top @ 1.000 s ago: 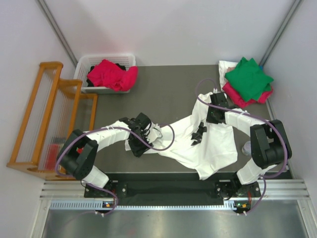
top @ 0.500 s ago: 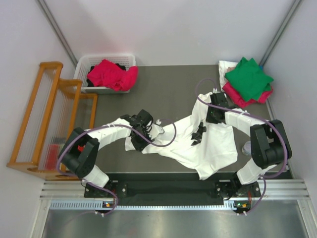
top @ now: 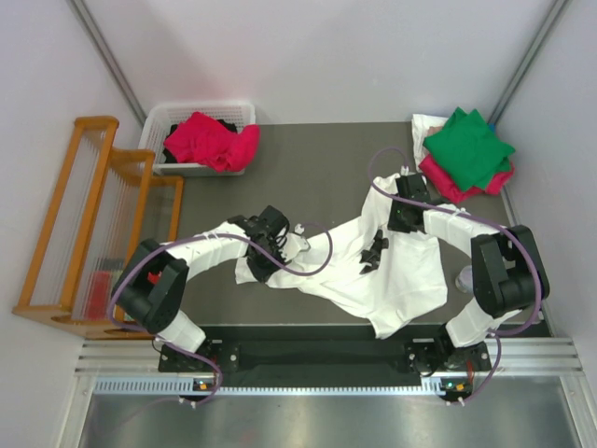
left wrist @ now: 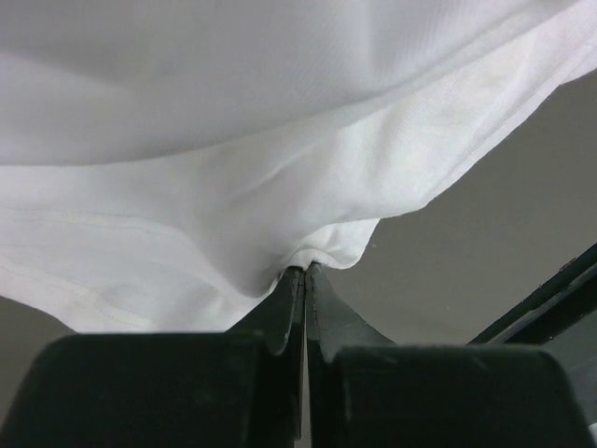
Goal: Fold and stack the t-shirts
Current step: Flatten the tshirt out
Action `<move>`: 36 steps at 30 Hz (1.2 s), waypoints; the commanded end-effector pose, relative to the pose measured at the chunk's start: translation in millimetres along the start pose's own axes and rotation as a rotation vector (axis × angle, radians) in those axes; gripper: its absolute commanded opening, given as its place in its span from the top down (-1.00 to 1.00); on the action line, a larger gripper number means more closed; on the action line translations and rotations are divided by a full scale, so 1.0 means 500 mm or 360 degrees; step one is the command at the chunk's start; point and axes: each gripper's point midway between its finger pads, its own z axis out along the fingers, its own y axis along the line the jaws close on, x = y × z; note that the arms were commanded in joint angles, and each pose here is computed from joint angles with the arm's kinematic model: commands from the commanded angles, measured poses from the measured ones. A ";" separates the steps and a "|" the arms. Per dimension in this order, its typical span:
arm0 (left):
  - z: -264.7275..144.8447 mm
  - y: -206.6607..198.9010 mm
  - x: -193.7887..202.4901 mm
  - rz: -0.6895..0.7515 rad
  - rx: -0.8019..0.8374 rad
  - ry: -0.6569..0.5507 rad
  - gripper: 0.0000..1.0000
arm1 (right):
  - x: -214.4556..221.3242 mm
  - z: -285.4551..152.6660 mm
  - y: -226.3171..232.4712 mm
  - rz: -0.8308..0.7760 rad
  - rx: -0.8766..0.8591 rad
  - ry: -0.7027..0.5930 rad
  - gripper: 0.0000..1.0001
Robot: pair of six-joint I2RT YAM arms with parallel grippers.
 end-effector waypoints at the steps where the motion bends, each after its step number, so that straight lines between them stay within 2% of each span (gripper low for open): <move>1: -0.019 0.017 -0.028 0.0008 -0.0078 -0.0114 1.00 | -0.052 -0.016 0.013 0.0006 -0.0016 -0.0108 0.92; 7: -0.037 0.054 -0.041 -0.0025 -0.0174 -0.0160 1.00 | -0.054 -0.014 0.010 -0.0004 0.0009 -0.0103 0.92; 14: -0.112 0.173 -0.055 -0.0181 -0.0304 -0.0288 1.00 | -0.030 -0.008 -0.016 0.0003 0.0090 -0.0073 0.85; 17: -0.124 0.193 -0.051 -0.0196 -0.0336 -0.0285 1.00 | -0.019 -0.007 -0.022 0.0005 0.0104 -0.0060 0.87; 25: -0.118 0.183 -0.053 -0.0217 -0.0290 -0.0301 1.00 | -0.022 -0.006 -0.023 0.0008 0.0113 -0.0064 0.96; 30: -0.117 0.180 -0.050 -0.0218 -0.0289 -0.0304 1.00 | -0.004 0.007 -0.028 0.0008 0.0124 -0.0033 0.92; 33: -0.115 0.179 -0.048 -0.0219 -0.0286 -0.0300 1.00 | 0.005 0.015 -0.029 0.0013 0.0127 -0.0016 1.00; 36: -0.111 0.181 -0.045 -0.0216 -0.0300 -0.0294 1.00 | -0.002 0.013 -0.029 0.0027 0.0129 -0.0033 1.00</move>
